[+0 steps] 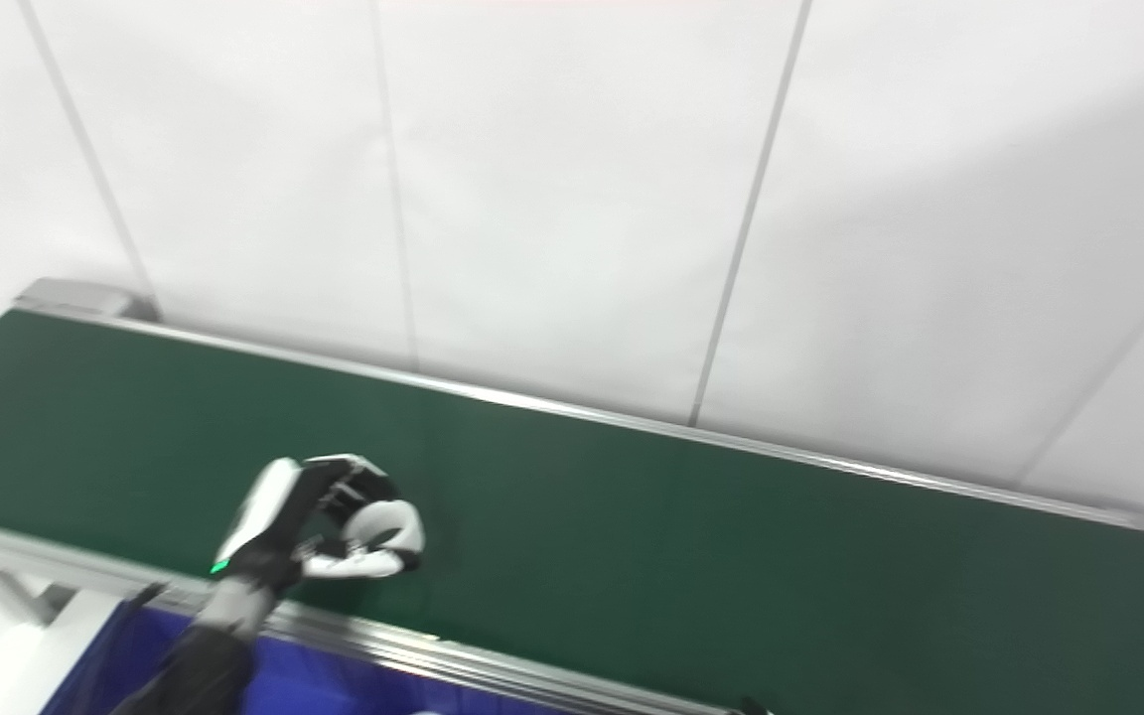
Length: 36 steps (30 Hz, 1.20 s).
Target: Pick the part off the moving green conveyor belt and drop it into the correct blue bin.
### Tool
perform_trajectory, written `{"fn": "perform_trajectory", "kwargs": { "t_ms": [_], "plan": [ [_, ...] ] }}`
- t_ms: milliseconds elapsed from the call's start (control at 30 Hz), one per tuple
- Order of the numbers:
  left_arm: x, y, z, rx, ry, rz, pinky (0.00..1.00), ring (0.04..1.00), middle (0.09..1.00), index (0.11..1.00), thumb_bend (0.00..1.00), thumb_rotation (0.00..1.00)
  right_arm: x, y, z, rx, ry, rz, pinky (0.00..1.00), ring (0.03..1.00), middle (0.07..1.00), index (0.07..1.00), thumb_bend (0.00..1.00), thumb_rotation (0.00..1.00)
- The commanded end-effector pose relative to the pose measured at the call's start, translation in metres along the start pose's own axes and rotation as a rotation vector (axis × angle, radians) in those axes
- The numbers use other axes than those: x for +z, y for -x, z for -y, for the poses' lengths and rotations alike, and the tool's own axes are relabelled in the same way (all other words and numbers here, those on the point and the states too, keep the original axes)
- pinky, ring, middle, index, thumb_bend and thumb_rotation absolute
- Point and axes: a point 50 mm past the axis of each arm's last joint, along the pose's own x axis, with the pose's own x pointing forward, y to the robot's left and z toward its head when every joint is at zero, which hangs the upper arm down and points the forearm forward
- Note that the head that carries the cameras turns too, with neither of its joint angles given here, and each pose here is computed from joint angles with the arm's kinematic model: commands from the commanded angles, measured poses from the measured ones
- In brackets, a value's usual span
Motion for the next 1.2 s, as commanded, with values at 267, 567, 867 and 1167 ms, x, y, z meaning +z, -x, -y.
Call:
{"fn": "perform_trajectory", "kwargs": {
  "t_ms": [267, 567, 867, 1167],
  "plan": [
    [0.032, 0.04, -0.027, 0.059, 0.212, 0.29, 0.42, 0.411, 0.474, 0.541, 0.5, 0.0, 0.029, -0.002, -0.005, -0.016, -0.022, 0.101, 0.67, 0.762, 0.796, 0.832, 0.7, 0.31],
    [0.01, 0.064, -0.011, -0.023, 0.355, 0.3, 0.36, 0.393, 0.483, 0.54, 0.5, 0.0, 0.035, -0.001, -0.011, -0.015, -0.009, 0.093, 0.72, 0.791, 0.82, 0.862, 0.69, 0.39],
    [-0.009, 0.092, 0.008, -0.103, 0.294, 0.223, 0.42, 0.423, 0.49, 0.524, 0.5, 0.0, 0.036, -0.009, -0.013, -0.026, -0.01, 0.104, 0.73, 0.8, 0.826, 0.871, 0.71, 0.47],
    [-0.034, 0.108, 0.026, -0.21, 0.199, 0.117, 0.44, 0.43, 0.473, 0.524, 0.5, 0.0, 0.039, -0.014, -0.01, -0.032, 0.006, 0.106, 0.73, 0.791, 0.817, 0.864, 0.69, 0.47]
  ]
}}
